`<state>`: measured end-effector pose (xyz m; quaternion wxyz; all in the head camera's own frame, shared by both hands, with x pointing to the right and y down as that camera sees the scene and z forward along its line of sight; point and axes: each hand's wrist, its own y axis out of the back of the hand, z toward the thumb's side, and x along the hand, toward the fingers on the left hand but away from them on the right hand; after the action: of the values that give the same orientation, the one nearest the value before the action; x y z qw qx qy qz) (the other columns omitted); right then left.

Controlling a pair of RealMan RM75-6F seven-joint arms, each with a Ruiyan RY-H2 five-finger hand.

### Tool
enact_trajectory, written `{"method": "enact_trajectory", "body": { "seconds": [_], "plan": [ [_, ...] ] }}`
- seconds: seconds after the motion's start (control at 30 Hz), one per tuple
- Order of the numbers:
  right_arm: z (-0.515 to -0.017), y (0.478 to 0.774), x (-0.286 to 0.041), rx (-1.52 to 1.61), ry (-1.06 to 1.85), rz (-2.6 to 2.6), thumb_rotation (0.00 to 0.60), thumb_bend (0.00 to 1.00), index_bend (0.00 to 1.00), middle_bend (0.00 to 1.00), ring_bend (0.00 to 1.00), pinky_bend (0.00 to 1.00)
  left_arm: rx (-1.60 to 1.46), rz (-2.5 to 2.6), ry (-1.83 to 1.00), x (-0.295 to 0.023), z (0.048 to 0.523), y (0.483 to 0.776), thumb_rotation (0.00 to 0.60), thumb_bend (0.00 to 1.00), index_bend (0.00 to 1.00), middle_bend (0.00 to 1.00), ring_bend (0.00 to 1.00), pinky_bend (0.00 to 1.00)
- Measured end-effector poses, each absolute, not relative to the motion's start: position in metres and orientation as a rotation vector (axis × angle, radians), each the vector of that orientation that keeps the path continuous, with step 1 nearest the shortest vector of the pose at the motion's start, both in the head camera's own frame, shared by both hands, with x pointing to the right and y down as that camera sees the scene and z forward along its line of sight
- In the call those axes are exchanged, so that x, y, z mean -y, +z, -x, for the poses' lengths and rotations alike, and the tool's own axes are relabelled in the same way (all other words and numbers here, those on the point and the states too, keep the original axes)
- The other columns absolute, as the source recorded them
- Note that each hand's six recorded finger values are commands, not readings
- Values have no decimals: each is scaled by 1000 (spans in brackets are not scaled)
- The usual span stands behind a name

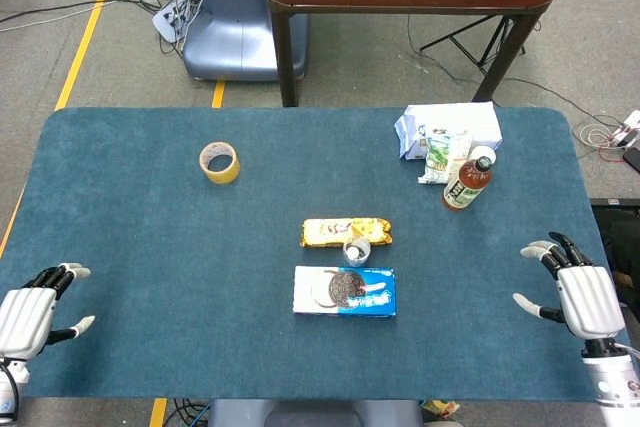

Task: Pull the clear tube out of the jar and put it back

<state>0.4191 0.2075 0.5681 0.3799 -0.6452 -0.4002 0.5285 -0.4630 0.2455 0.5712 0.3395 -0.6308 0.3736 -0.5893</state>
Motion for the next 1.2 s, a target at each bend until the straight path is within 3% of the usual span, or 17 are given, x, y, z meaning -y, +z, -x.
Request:
{"method": "enact_trajectory", "body": {
  "seconds": [0.63,1.2],
  "plan": [
    [-338,583,-177,907,1244,1857,600,115,451,313,156,367,-1015,1660,-1520,-246,467,562,600,165,309,284,257,460],
    [-259,609,-158,817,1234,2042,600,115,502,235,73,272,-1015,1663,-1531,-247,468,559,600,165,309,286,257,461]
  ]
}}
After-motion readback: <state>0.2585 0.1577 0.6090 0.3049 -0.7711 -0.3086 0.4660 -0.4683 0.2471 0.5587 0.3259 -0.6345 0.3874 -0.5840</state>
